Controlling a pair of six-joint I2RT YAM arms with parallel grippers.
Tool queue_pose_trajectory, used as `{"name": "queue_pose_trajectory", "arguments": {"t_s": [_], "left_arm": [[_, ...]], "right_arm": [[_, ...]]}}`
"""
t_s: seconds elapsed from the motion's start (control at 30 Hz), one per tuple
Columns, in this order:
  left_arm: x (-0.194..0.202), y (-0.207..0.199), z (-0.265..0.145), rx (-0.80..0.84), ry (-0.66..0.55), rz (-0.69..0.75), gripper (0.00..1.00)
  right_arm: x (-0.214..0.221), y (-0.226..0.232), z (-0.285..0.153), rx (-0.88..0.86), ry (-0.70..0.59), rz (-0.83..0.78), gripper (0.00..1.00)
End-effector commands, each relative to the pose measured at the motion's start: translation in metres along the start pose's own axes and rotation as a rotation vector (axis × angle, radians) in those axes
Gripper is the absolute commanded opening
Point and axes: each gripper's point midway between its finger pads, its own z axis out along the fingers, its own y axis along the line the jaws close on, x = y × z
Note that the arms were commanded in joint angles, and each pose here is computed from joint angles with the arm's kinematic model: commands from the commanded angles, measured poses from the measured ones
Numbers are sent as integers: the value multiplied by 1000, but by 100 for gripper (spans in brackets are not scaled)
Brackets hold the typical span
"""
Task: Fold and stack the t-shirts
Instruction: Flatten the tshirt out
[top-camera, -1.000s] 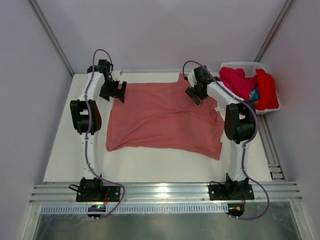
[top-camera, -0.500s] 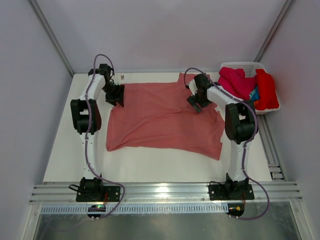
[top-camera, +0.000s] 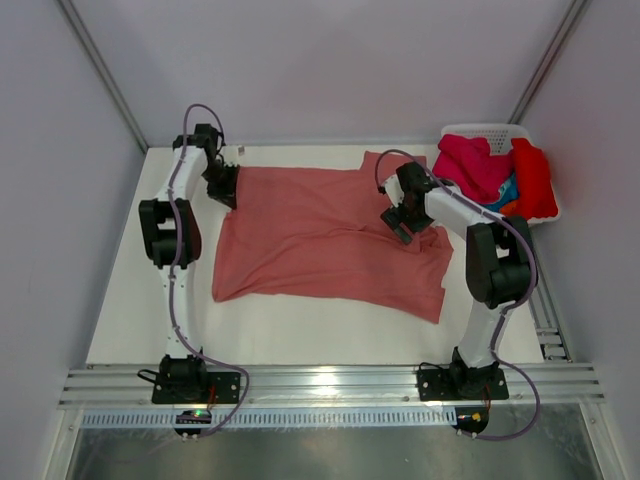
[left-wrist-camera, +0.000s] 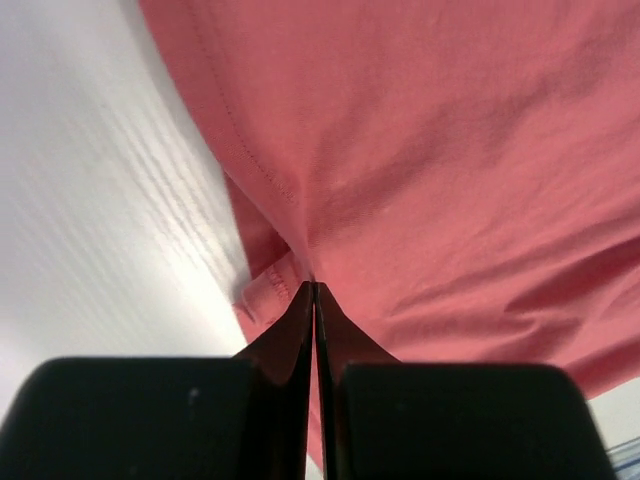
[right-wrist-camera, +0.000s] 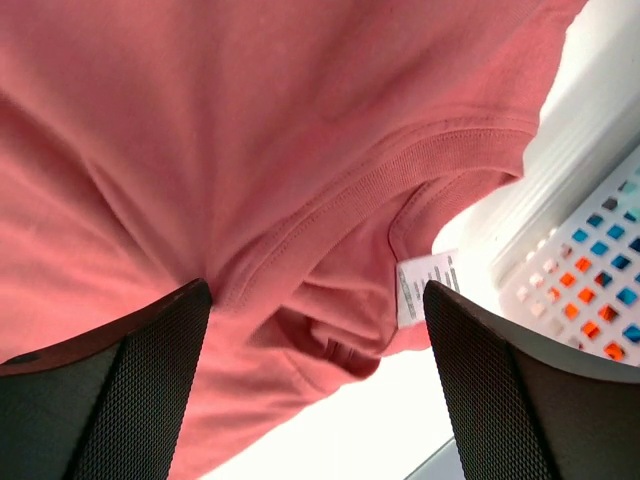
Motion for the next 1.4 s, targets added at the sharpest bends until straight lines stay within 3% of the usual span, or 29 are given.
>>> {"name": "queue_pose_trajectory", "arguments": {"t_s": [0.0,0.27,0.63,0.7,0.73,0.77,0.8,0.83,0.93,1.1,1.37], "left_arm": [[-29,13,-25,-66,-103,24,0],[-55,44,-50,-156,-215,15,0],[-28,53,-30,-148,-122,-37,1],[-20,54,-28,-151,-94,-38,12],[-17,53,-29,-153,-84,-39,52],[-11,47,-29,-119,-66,-46,75],[-6,42,-35,-90,-65,-48,93],[-3,38,-39,-63,-73,-50,99],[-2,34,-61,-39,-124,-72,99],[32,-4,-79,139,-64,-79,99],[85,-30,-73,252,49,-96,99]], "right_arm": [[2,1,-29,-14,-49,-13,90],[7,-7,-33,35,-43,-30,90],[-12,-40,-29,190,-48,8,90],[-11,-45,-29,217,-40,14,90],[-11,-47,-30,228,-41,16,91],[-11,-49,-32,239,-42,22,91],[-10,-47,-33,232,-41,25,91],[-12,-46,-37,219,-52,35,91],[-19,-31,-55,126,-86,75,91],[0,23,-60,-88,-84,50,91],[36,49,-44,-145,-6,64,90]]}}
